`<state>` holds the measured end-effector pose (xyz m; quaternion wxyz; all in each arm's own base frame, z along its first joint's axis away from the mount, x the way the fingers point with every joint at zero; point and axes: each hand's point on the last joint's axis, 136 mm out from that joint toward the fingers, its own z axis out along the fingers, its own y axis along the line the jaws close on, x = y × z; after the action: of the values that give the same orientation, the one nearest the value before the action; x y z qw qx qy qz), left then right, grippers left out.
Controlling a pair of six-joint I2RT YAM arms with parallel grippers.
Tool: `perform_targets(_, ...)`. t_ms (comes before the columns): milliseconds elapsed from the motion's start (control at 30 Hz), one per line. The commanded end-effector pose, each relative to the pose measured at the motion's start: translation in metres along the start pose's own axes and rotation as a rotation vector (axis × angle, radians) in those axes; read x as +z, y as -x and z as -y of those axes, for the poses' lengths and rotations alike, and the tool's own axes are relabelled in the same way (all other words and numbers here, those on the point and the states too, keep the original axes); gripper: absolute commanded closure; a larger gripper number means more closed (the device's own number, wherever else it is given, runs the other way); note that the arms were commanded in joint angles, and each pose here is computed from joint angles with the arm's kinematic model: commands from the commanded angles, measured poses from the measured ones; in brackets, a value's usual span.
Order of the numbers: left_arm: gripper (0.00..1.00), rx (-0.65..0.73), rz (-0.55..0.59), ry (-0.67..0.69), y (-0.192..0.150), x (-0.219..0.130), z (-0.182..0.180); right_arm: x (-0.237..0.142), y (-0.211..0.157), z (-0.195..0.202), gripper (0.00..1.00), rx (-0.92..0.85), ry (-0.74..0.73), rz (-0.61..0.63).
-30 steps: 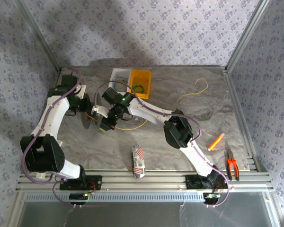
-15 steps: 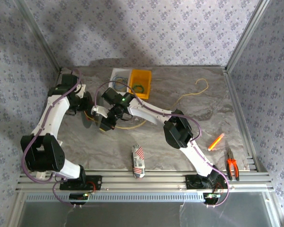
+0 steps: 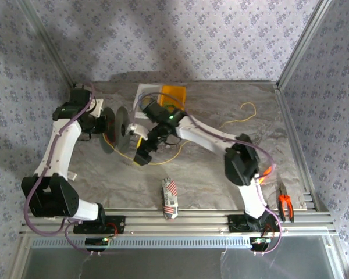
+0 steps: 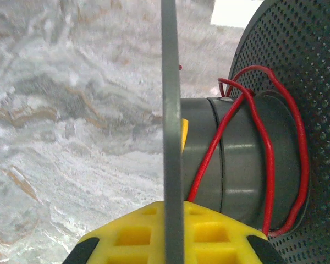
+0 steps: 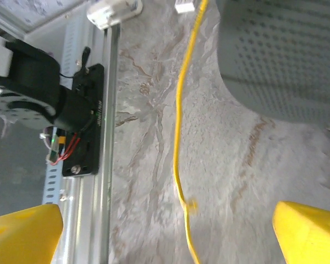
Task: Wrap the cables
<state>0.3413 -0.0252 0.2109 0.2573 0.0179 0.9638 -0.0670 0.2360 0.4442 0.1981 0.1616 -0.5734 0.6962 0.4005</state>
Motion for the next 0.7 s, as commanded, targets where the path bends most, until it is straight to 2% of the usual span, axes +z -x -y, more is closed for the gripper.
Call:
perform_targets(0, 1.00, 0.004, 0.163, -0.049, 0.028, -0.044, 0.012, -0.061, 0.016, -0.015, 0.00, -0.086, -0.036, 0.136)
perform_targets(100, 1.00, -0.009, 0.228, -0.054, 0.038, -0.063, 0.015, -0.080, -0.009, -0.006, 0.00, -0.127, -0.127, 0.126)
perform_targets(233, 1.00, -0.044, 0.302, -0.059, 0.052, -0.091, 0.018, -0.086, -0.040, 0.020, 0.00, -0.088, -0.197, 0.103)
perform_targets(300, 1.00, -0.059, 0.327, -0.077, 0.058, -0.103, 0.022, -0.084, -0.045, 0.030, 0.04, -0.087, -0.215, 0.098)
perform_targets(400, 1.00, -0.059, 0.346, -0.108, 0.064, -0.118, 0.029, -0.078, -0.047, 0.037, 0.12, -0.072, -0.179, 0.108)
perform_targets(667, 1.00, -0.057, 0.420, -0.181, 0.078, -0.147, 0.043, -0.048, -0.049, 0.025, 0.27, -0.082, -0.064, 0.106)
